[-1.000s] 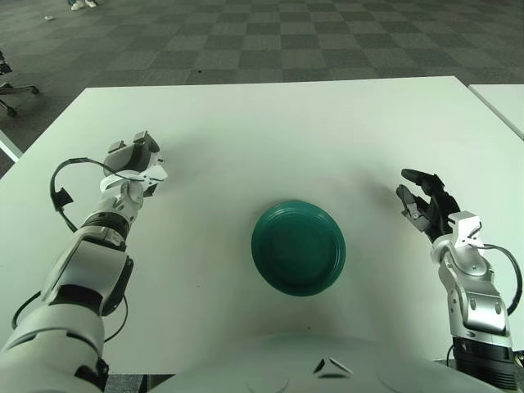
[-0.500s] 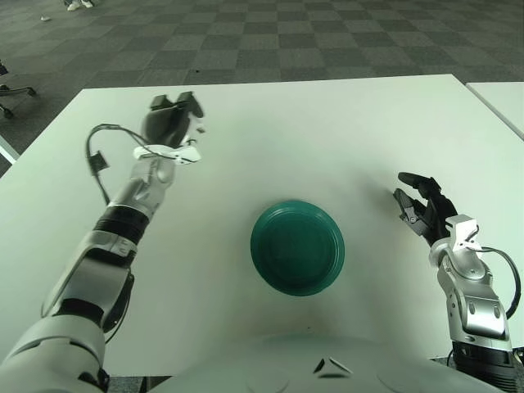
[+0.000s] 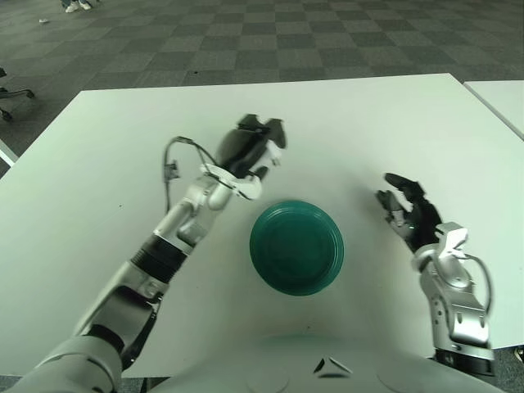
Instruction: Put the charger into the plate.
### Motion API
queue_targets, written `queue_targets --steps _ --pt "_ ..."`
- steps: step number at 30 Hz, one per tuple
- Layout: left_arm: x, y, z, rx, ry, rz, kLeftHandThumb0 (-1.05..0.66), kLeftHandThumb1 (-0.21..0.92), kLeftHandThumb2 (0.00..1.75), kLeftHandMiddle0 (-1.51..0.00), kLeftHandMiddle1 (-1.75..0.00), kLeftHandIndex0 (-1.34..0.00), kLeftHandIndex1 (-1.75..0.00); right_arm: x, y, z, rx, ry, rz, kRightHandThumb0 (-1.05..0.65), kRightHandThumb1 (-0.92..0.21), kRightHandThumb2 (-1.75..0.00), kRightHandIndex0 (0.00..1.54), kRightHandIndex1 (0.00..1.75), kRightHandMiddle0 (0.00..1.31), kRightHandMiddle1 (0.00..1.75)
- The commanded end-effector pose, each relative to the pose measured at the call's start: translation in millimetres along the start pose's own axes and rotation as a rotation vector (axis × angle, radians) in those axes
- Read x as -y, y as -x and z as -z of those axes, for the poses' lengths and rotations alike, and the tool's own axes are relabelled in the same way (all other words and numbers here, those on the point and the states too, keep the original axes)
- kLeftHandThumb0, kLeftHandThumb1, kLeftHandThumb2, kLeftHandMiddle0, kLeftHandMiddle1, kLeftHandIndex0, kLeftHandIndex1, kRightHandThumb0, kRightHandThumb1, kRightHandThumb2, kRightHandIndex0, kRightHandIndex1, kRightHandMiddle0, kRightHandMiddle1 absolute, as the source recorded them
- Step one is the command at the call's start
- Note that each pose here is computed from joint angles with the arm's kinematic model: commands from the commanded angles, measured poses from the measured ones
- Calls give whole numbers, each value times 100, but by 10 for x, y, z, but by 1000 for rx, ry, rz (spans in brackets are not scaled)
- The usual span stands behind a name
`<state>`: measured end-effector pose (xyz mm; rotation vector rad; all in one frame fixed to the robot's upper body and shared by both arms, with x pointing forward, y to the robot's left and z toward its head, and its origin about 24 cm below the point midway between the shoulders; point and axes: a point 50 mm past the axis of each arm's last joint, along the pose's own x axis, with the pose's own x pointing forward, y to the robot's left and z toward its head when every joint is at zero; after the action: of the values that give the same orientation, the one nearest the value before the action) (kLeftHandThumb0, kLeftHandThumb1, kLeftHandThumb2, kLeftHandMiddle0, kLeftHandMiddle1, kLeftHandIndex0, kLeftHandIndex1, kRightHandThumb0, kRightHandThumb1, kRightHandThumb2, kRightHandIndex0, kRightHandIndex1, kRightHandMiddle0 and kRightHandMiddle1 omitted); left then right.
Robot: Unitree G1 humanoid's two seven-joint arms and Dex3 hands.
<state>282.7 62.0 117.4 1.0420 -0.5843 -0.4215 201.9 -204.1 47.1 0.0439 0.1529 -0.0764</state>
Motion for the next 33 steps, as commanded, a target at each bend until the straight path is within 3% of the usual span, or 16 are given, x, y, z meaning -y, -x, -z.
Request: queue_targets --steps 1,9,11,15,25,33 --pt "-26 -42 -95 22 -53 19 0 10 157 -77 -173 -55 -175 16 16 -22 23 1 12 -51 -84 -57 33 0 0 87" --pt "59 -18 -348 122 -52 42 0 10 157 -78 -173 -55 -175 -30 140 -137 55 48 16 -55 -85 -58 30 0 0 85" --pt "179 9 -501 203 -10 43 0 10 157 -77 -173 -54 -175 -44 162 -147 56 52 17 -55 -85 -58 30 0 0 85" --pt "159 48 -770 326 -25 68 0 10 157 -78 -173 -54 -175 -69 190 -152 55 53 17 -56 -85 -57 29 0 0 84" --pt "-71 179 -894 412 -183 140 0 9 158 -78 -173 -55 -175 -126 234 -153 53 52 17 -56 -86 -57 29 0 0 84" --pt "48 232 -858 459 -187 186 0 8 156 -82 -165 -57 -175 -164 256 -148 52 52 17 -56 -86 -56 29 0 0 84"
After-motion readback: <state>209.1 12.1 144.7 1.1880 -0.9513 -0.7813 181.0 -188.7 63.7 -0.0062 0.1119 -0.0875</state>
